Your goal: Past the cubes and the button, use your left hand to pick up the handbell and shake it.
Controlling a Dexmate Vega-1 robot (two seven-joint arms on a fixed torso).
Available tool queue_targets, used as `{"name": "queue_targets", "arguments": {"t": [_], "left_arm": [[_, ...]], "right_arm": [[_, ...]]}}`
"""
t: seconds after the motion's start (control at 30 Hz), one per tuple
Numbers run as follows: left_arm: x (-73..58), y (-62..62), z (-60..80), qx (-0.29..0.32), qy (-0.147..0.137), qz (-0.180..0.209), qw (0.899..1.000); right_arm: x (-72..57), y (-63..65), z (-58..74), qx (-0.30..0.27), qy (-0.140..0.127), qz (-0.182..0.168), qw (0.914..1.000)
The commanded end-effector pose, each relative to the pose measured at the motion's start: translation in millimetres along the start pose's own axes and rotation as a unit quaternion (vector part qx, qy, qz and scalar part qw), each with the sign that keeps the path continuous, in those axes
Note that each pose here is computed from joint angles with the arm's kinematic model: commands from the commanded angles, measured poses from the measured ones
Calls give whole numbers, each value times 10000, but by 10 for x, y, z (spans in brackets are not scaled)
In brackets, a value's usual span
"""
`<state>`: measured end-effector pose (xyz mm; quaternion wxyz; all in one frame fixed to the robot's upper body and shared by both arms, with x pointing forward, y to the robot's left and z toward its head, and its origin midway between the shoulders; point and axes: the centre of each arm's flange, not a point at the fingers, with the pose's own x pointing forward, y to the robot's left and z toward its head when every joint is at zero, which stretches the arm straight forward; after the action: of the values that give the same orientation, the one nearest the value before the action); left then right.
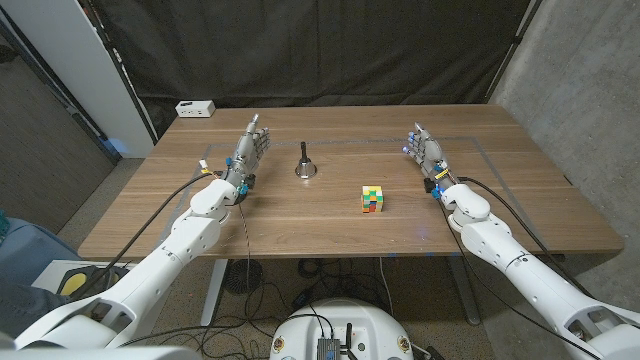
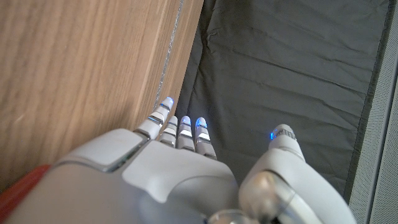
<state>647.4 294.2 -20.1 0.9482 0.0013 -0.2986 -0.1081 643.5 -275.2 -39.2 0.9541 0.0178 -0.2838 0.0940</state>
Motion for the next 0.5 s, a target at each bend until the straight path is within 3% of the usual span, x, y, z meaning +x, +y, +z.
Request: {"name": "queue_targets", "arguments": {"t": [0.03,0.5], "left_arm": [[-49,56,92,206,-346,9,9992],[-192,85,265,677,-848,335,9935]], "right_arm": [[-42,64,9,-48,-50,-15,10000],[-193,124,43,-17,-156,-147,9998]]}}
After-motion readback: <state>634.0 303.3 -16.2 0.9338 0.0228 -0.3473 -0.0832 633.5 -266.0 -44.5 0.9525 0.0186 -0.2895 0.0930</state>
